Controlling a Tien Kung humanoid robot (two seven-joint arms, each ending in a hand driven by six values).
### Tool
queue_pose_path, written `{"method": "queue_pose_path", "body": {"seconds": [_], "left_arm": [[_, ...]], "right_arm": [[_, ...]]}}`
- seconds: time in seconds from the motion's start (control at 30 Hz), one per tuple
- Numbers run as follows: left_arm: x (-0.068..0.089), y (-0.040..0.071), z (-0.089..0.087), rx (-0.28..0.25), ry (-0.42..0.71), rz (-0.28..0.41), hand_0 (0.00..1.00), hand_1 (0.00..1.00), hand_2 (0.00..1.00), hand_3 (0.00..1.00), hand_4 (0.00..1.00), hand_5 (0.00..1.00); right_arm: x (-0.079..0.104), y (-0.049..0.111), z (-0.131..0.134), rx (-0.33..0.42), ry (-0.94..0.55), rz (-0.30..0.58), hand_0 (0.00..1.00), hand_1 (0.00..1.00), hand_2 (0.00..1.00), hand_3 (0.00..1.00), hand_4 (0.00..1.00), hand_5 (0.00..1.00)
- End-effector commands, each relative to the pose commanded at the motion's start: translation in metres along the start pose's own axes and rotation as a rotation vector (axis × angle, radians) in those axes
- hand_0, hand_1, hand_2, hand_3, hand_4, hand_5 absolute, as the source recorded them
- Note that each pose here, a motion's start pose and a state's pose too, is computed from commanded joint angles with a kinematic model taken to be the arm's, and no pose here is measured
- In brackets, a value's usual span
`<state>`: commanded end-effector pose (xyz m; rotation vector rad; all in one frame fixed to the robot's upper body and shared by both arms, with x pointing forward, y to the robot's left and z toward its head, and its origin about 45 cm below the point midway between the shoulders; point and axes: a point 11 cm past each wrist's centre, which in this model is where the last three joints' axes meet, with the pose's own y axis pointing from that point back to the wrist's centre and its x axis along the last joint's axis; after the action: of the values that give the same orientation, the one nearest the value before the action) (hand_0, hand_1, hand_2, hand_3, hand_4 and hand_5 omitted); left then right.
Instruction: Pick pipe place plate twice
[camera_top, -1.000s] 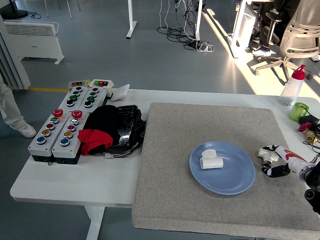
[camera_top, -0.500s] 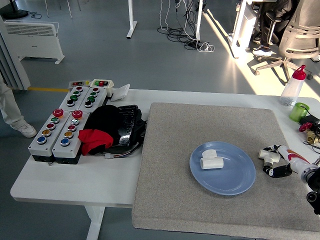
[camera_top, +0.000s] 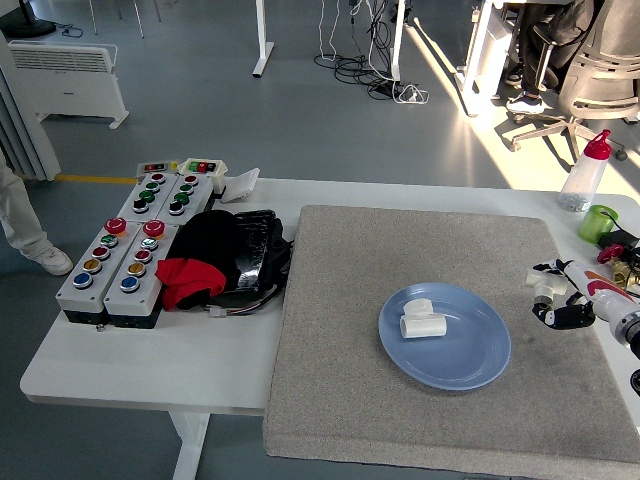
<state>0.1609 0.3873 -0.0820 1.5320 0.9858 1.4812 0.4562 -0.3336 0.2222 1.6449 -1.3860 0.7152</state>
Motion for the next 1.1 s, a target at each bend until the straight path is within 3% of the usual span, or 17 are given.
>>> {"method": "queue_pose_path", "body": {"seconds": [0.23,0.4,0.43,0.6,0.63,1.0,1.03,1.1], "left_arm": [[0.0,0.0,0.0,0.0,0.003,0.0,0.584,0.577,0.586,0.486,0.41,0.998],[0.0,0.0,0.001,-0.001,0.003,0.0,0.584,0.577,0.586,0.486,0.41,0.998],[0.0,0.0,0.001,-0.001,0.003,0.0,0.584,0.578,0.586,0.486,0.41,0.998],[0.0,0.0,0.001,-0.001,0.004,-0.001,0.584,0.578,0.586,0.486,0.41,0.998],[0.0,0.0,0.001,-0.001,0.004,-0.001,0.584,0.577,0.585,0.486,0.409,0.998],[0.0,0.0,0.0,0.0,0.003,0.0,0.584,0.578,0.585,0.486,0.409,0.998],[0.0,0.0,0.0,0.0,0.003,0.0,0.584,0.577,0.585,0.486,0.409,0.998],[0.0,0.0,0.0,0.001,0.002,0.0,0.584,0.577,0.585,0.486,0.409,0.998]], "right_arm": [[0.007,0.006,-0.017,0.057,0.007,0.017,0.437,0.516,0.545,0.607,0.448,0.134],[0.003,0.016,-0.038,0.119,0.017,0.0,0.437,0.516,0.545,0.607,0.448,0.134],[0.002,0.017,-0.041,0.125,0.019,-0.004,0.579,0.583,0.589,0.618,0.452,0.143],[-0.019,0.029,-0.055,0.156,0.04,-0.08,0.579,0.583,0.589,0.618,0.452,0.143],[-0.025,0.032,-0.058,0.165,0.045,-0.098,0.686,0.613,0.614,0.632,0.46,0.155],[-0.06,0.057,-0.078,0.225,0.079,-0.209,0.743,0.641,0.659,0.664,0.485,0.186],[-0.061,0.057,-0.078,0.226,0.082,-0.215,0.828,0.756,0.829,0.761,0.622,0.318],[-0.065,0.059,-0.078,0.224,0.092,-0.232,0.828,0.756,0.829,0.761,0.622,0.318]]}}
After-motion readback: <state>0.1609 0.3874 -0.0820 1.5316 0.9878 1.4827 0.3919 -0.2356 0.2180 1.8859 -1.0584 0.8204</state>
